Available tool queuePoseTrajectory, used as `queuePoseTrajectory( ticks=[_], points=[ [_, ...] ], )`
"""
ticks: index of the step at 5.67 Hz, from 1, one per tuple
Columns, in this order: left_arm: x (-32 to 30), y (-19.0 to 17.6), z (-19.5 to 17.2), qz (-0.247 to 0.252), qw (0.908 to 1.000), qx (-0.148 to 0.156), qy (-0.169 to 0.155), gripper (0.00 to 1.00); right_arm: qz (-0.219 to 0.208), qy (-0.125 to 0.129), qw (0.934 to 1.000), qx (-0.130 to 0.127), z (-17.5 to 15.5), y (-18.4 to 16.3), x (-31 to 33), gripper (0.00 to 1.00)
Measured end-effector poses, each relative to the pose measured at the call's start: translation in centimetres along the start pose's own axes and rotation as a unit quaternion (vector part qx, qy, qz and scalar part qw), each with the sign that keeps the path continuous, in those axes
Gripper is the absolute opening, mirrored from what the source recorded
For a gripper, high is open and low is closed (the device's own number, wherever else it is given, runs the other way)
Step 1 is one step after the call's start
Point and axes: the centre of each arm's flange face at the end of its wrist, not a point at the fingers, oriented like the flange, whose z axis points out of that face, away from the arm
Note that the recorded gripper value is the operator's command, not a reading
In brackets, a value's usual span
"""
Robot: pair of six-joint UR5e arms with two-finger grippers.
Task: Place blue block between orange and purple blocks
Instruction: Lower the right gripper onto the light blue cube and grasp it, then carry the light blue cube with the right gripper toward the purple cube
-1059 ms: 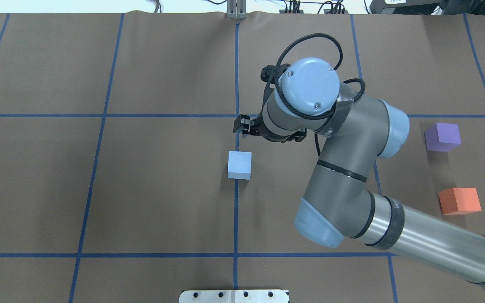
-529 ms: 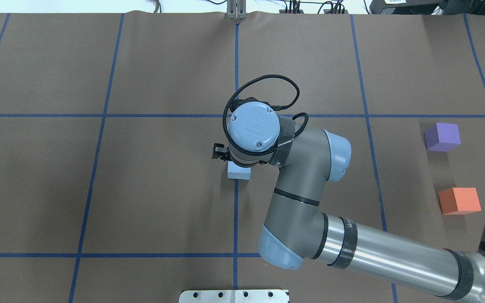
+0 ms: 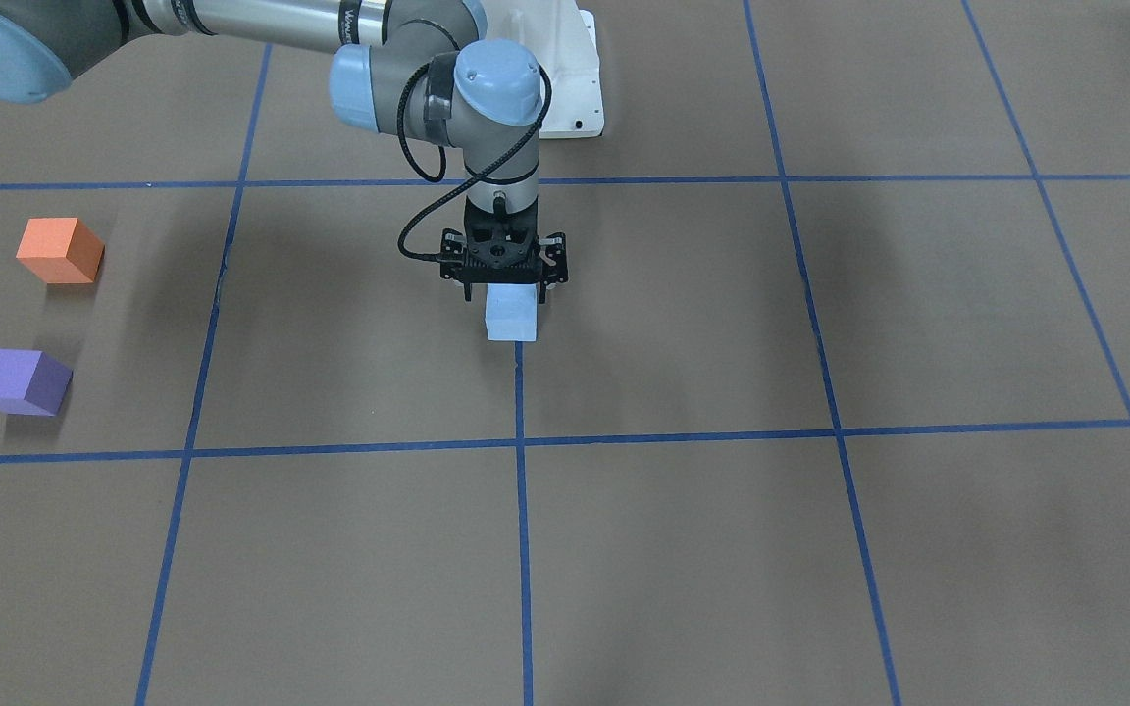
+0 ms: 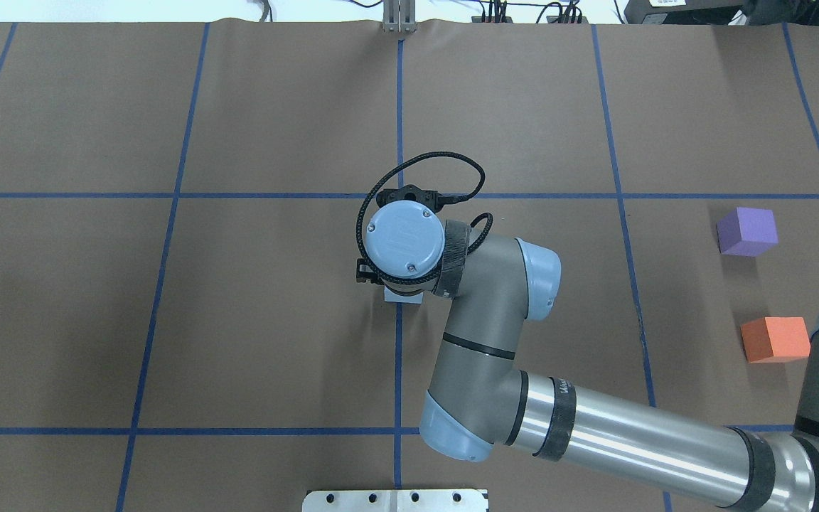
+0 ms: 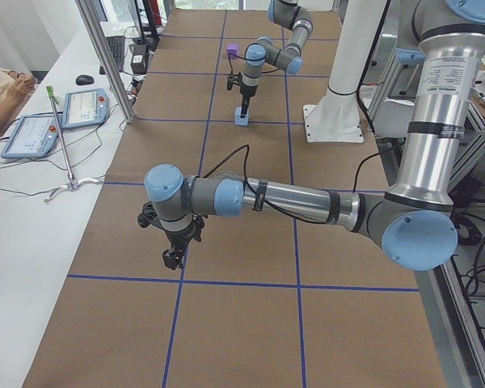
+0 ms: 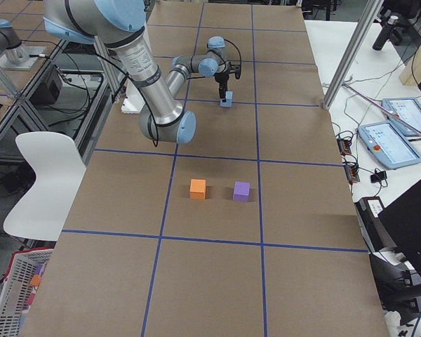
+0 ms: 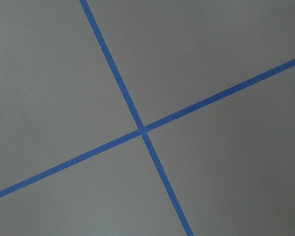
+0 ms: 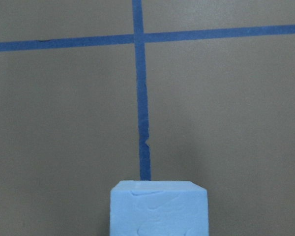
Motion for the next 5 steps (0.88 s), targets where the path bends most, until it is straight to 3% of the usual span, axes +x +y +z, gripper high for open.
queuePoseTrajectory(
  ticks=[1,3,5],
  points=[
    [-0.1,0.2,0.2,-0.001,1.0,-0.002,0.001,1.0,-0.003,-0.001,1.0,0.006,0.9,0.0,-0.1,0.03],
    [-1.1,2.9,1.5,-0.022,0.9997,-0.008,0.011,1.0,-0.002,-0.014,0.9998,0.017,0.5,-0.8,-0.3,0.0],
    [-2.2,4.9,0.9,-0.141,0.9897,0.011,0.024,1.0,0.024,-0.034,0.999,0.018,-3.0,-6.6,3.0,0.0]
  ],
)
